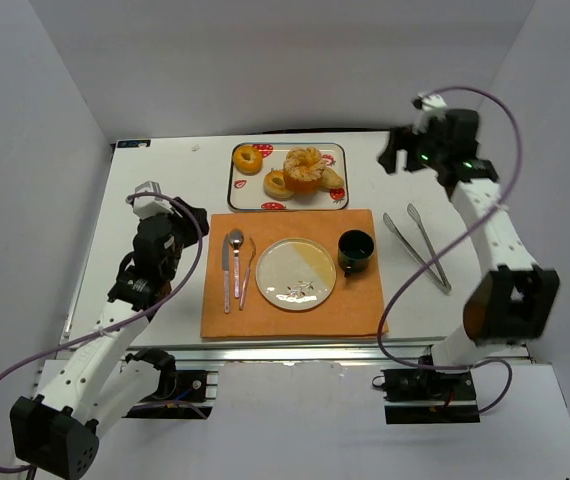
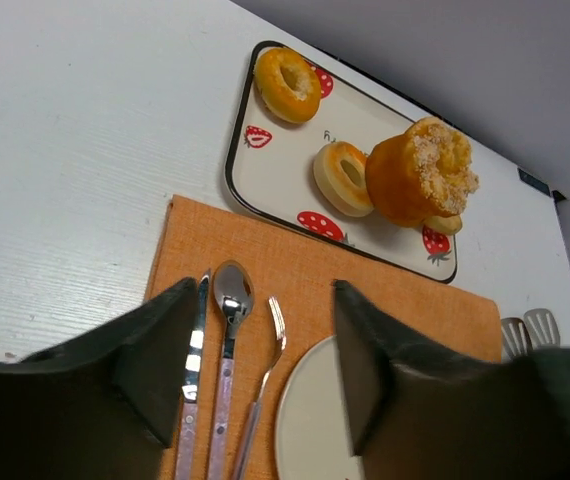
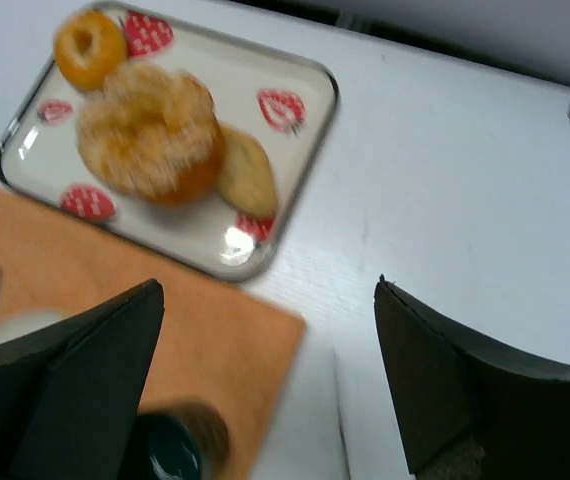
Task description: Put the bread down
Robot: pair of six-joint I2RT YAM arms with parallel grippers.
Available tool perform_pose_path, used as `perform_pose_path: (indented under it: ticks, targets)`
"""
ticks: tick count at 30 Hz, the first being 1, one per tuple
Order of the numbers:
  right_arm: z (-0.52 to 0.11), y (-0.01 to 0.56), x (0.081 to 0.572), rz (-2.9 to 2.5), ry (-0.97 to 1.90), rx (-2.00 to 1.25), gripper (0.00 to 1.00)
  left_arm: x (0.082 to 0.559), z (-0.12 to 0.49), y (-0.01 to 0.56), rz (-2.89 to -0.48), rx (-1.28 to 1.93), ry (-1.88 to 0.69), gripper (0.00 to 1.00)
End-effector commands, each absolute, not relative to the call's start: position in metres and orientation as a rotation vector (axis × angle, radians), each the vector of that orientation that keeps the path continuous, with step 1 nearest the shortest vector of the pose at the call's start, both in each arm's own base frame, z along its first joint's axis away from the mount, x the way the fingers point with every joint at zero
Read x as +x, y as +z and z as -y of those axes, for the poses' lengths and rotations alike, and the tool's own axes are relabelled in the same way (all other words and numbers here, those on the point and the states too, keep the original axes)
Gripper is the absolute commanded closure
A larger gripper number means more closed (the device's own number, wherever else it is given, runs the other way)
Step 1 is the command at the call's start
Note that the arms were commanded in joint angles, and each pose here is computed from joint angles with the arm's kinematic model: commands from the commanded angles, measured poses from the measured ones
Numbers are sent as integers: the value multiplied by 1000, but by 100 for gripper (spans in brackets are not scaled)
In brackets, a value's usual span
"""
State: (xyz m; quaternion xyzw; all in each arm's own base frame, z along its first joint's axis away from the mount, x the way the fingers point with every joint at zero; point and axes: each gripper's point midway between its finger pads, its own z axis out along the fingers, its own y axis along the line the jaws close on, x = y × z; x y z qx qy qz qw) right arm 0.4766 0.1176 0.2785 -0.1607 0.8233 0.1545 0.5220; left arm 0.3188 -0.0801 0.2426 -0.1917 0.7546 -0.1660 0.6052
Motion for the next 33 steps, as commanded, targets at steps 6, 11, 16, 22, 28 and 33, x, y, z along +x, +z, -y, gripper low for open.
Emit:
perform_pose_path:
  ticks: [6, 11, 16, 22, 28, 33]
  targets:
    - [-41, 207, 332, -1950, 361, -902, 100, 328, 98, 262, -1697, -380, -487, 100]
    - [-10, 159, 304, -2138, 164, -699, 18, 329, 110, 243, -1761, -376, -532, 58]
    - [27, 116, 318, -2273, -50, -418, 11, 326, 122, 224, -1828, -341, -579, 18]
    - [33, 87, 338, -2387, -99, -387, 11, 321, 122, 218, -1854, -318, -572, 17]
    - [23, 66, 354, -2416, -22, -645, 11, 317, 117, 220, -1844, -336, -554, 17]
    - [28, 49, 366, -2463, -24, -681, 11, 310, 111, 220, -1831, -369, -554, 17]
